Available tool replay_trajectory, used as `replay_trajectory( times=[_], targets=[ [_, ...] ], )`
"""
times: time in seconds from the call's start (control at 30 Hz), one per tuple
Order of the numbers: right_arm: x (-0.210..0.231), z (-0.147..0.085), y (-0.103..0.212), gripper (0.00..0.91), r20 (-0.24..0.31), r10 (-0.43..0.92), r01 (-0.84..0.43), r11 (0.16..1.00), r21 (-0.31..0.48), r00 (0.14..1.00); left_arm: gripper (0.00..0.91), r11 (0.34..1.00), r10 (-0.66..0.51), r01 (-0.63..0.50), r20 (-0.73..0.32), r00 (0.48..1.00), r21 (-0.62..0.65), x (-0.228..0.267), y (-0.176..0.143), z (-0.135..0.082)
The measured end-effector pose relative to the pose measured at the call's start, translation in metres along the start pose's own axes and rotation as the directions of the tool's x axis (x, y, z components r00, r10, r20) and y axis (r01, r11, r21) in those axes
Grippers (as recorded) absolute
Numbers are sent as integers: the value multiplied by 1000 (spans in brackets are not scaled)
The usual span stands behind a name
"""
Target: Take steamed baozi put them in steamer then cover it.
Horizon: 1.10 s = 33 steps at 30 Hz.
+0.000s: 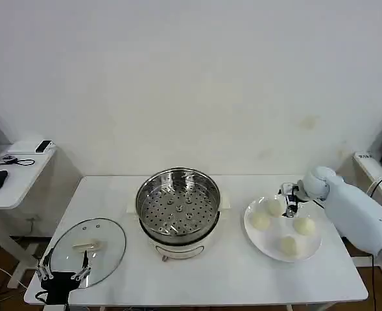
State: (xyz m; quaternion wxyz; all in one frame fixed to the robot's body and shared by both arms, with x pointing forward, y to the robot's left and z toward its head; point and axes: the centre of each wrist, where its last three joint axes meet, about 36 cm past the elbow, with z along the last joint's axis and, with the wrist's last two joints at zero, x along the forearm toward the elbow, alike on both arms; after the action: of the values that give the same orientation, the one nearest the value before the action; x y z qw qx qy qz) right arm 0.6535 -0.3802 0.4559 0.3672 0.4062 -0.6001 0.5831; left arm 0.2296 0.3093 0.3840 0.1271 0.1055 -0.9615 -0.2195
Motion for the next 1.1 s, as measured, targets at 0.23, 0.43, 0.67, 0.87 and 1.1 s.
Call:
replay_trajectory(
  times=[0.23, 0.43, 0.67, 0.87, 1.1],
  targets=[
    [-15, -7, -1, 887, -9, -5, 5, 1000, -4, 1000, 907, 1000, -4, 4, -4, 1000, 1, 2, 0, 2],
    [-21, -11, -2, 756, -20, -6, 6, 1000, -1, 1000, 907, 1000, -5, 5, -4, 1000, 0, 2, -1, 3],
    [-24, -13, -3, 605, -28, -11, 11, 1000, -7, 1000, 907, 1000, -8, 8, -3, 1000, 2, 2, -2, 4],
    [-23, -12, -2, 595, -27, -18, 18, 1000, -9, 999, 907, 1000, -6, 6, -1, 1000, 1, 3, -2, 3],
    [-11, -13, -6, 605, -16, -16, 16, 1000, -2, 1000, 907, 1000, -1, 1, 6, 1000, 2, 4, -2, 0]
  ],
)
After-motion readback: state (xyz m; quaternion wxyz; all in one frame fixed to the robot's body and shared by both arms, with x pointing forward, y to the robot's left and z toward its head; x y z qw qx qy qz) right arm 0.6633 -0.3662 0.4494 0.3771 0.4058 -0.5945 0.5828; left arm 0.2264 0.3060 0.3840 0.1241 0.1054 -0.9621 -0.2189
